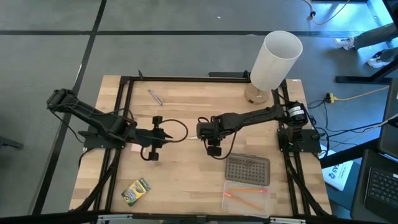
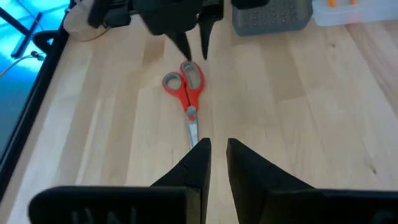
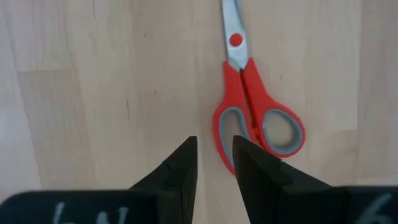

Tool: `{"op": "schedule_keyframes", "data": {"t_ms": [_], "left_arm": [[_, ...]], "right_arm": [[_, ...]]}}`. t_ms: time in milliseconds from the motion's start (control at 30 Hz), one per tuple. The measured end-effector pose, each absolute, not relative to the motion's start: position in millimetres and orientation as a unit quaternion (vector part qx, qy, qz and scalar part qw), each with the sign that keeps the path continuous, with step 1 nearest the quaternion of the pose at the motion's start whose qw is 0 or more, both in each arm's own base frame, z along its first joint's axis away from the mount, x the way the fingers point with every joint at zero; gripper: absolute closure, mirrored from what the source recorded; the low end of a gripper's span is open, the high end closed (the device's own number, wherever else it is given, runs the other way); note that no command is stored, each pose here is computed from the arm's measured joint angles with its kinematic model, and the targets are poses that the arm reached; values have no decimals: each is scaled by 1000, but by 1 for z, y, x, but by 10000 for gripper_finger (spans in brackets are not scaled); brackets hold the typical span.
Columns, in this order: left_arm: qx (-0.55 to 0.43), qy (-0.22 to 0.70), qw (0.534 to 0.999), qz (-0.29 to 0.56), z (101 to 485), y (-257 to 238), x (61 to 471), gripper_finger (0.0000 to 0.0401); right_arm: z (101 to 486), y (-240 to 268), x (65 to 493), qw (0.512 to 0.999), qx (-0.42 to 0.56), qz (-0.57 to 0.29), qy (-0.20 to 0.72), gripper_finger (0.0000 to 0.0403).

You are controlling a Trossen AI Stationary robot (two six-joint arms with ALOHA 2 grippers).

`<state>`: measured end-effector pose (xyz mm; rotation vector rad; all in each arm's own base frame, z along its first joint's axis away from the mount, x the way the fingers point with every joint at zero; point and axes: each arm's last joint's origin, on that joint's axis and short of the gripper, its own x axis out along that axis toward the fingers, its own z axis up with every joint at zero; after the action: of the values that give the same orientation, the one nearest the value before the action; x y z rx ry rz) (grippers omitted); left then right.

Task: Pack school essentials
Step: Put the red scissor into the supply box

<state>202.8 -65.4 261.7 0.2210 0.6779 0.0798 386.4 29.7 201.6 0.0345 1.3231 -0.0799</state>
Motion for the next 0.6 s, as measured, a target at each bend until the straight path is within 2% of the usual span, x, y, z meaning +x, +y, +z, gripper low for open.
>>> {"op": "schedule_keyframes", "data": {"t_ms": [333,433,600], "left_arm": [[108,331,937,39,263,-65,201,354],[108,332,936,39,263,-65,201,354],[108,333,936,39,263,-65,201,354]], "right_arm": [[199,30,387,786,11,-29,618,324],[196,30,387,780,8,-28,625,316],[187,30,388,771,5,-27,636,281]]}}
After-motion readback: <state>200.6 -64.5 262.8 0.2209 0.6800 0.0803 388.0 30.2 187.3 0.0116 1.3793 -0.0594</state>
